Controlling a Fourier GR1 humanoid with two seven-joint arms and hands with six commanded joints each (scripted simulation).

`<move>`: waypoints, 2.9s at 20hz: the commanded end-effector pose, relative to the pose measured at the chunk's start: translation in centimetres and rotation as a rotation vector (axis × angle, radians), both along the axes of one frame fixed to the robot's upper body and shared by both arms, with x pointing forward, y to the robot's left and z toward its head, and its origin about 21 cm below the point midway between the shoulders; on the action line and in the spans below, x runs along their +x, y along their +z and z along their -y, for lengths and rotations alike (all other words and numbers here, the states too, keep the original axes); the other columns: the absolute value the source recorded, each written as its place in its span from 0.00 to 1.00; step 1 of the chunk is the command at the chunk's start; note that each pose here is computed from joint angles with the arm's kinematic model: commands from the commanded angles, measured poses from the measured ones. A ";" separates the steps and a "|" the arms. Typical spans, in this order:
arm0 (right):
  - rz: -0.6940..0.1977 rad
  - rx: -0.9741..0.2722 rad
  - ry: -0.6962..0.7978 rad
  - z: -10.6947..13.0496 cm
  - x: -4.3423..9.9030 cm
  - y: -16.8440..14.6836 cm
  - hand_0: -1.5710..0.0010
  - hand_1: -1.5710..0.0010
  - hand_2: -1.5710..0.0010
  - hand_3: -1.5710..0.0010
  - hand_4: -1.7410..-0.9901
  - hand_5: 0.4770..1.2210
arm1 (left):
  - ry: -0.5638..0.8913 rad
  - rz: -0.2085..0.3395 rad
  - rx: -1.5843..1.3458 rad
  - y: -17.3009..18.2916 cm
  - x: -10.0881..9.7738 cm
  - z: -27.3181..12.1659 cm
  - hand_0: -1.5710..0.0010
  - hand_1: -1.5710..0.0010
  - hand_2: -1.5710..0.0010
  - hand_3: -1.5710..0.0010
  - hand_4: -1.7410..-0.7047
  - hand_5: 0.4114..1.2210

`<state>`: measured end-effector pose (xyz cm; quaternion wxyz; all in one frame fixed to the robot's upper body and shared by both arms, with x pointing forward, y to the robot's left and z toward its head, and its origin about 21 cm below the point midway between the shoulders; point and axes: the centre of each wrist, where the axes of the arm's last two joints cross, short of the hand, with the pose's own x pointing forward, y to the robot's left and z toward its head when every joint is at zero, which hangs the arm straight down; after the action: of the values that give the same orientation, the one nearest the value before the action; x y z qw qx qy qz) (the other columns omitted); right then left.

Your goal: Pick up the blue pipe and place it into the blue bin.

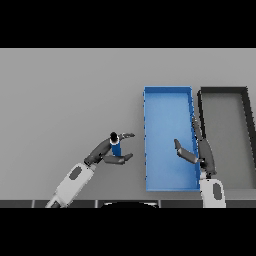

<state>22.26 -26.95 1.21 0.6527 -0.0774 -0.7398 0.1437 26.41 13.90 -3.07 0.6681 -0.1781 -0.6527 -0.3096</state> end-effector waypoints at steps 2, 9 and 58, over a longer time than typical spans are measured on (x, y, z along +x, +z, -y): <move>-0.017 -0.003 -0.006 -0.2 0.4 -0.1 1.00 1.00 1.00 1.00 0.69 0.24 | 0.012 -0.021 -0.042 -0.4 -0.1 0.6 0.77 0.65 0.56 0.53 0.36 0.52; -0.012 0.014 0.012 -0.6 0.5 0.1 1.00 1.00 1.00 1.00 0.69 0.23 | -0.001 0.031 -0.050 0.1 -0.4 2.0 0.16 0.14 0.12 0.12 0.22 0.90; 0.037 -0.057 0.753 -9.8 1.9 17.0 1.00 1.00 0.97 1.00 0.65 0.10 | -0.166 0.229 -0.163 8.1 0.6 5.0 0.00 0.00 0.00 0.00 0.27 1.00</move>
<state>24.14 -17.18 18.23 0.5391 0.1783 -0.7234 0.3928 27.01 8.93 5.00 0.5443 -0.2487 -0.7306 -0.3289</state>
